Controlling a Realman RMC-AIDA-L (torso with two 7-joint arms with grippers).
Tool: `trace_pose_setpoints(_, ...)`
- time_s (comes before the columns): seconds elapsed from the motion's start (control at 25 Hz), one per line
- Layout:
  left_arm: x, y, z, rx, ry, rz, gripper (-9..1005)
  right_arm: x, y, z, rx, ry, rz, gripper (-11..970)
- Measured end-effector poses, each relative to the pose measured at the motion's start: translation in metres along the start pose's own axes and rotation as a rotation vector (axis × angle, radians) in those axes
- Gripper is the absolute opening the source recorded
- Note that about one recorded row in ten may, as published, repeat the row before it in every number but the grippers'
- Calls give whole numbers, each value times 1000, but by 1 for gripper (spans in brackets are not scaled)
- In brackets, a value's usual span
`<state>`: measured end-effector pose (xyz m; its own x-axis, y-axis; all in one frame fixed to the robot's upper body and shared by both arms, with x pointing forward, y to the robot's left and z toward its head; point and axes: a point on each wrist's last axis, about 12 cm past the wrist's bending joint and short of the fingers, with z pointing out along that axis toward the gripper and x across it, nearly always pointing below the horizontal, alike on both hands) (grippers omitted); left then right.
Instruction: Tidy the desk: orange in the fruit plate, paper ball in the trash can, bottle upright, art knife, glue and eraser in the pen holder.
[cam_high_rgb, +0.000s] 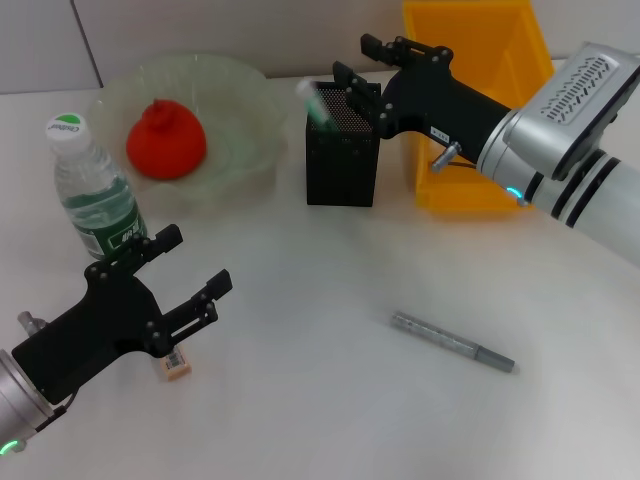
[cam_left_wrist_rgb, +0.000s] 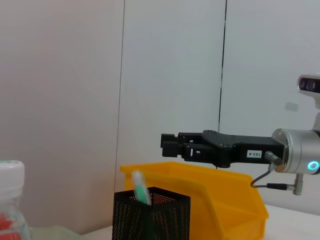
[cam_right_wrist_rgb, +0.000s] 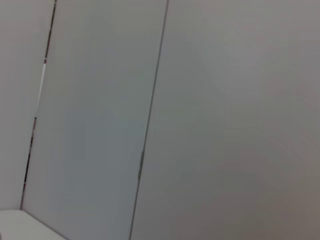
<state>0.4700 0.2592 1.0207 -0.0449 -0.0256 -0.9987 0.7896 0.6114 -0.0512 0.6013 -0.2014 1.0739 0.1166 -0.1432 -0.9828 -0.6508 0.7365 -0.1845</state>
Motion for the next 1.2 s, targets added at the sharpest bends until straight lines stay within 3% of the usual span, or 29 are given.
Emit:
trace_pose_setpoints(0.28, 0, -2, -2, 4, -6, 2, 801, -5, -5, -7, 18, -39, 57, 638)
trace_pose_setpoints(0.4, 0, -3, -2, 8, -13, 4, 801, -8, -7, -13, 14, -76, 92, 694)
trace_pose_setpoints(0.56, -2, -4, -4, 15, -27, 4, 801, -20, -11, -39, 12, -192, 176, 768)
trace_pose_setpoints(0.84, -5, -6, -8, 29, -55, 11, 800, -34, -17, -69, -17, -263, 248, 764)
trace_pose_setpoints(1.2, -9, -8, -12, 50, -83, 1, 800, -43, -31, -111, -304, -98, 360, 763)
